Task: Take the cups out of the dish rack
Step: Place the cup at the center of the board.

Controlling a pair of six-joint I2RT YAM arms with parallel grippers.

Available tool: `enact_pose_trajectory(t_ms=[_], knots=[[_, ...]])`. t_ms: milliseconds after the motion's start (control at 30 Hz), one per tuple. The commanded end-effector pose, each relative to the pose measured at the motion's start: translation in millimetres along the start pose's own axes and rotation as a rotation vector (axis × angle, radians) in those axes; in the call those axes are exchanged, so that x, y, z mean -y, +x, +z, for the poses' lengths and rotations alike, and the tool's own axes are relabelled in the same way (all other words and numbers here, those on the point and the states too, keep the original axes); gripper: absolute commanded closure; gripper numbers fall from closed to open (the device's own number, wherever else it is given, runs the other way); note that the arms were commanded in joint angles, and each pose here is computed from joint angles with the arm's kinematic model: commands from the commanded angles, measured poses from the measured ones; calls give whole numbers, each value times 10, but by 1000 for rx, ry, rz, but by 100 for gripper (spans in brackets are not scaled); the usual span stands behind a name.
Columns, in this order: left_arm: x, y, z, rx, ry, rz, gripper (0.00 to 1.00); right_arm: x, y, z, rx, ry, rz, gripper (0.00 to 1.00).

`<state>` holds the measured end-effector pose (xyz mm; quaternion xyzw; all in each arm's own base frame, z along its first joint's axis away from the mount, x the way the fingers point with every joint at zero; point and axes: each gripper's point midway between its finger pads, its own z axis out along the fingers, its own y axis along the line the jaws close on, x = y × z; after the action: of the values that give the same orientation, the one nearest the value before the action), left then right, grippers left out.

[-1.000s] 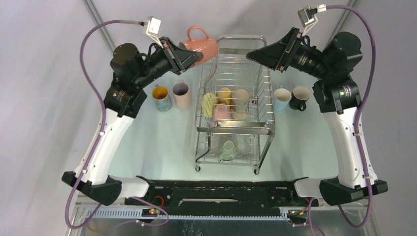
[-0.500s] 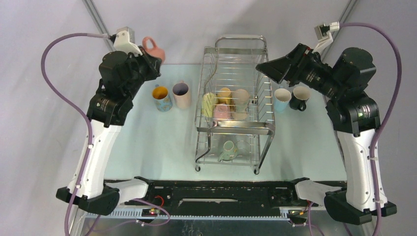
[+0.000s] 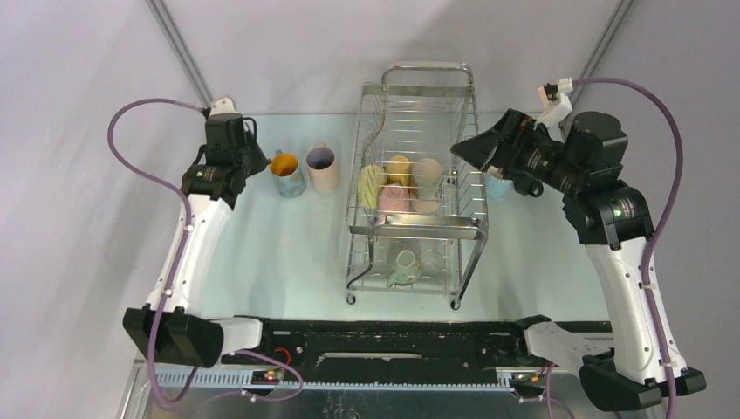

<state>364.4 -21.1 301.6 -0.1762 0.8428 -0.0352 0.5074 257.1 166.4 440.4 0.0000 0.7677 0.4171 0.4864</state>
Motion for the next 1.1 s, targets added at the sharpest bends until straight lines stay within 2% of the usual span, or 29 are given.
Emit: enact_pose_trajectory(t_ms=[0, 333, 500, 1000, 1067], knots=[[-187, -214, 225, 82, -57, -68, 100, 26, 9, -94, 29, 15, -36, 0], [-526, 53, 972, -68, -129, -166, 100, 240, 212, -131, -13, 93, -9, 0], [-627, 262, 1261, -156, -157, -180, 100, 405, 258, -203, 12, 156, 5, 0], [-831, 630, 1641, -299, -210, -225, 99, 599, 287, -282, 24, 189, 57, 0], [-850, 673, 1668, -312, -214, -228, 94, 609, 291, -279, 23, 190, 59, 0]])
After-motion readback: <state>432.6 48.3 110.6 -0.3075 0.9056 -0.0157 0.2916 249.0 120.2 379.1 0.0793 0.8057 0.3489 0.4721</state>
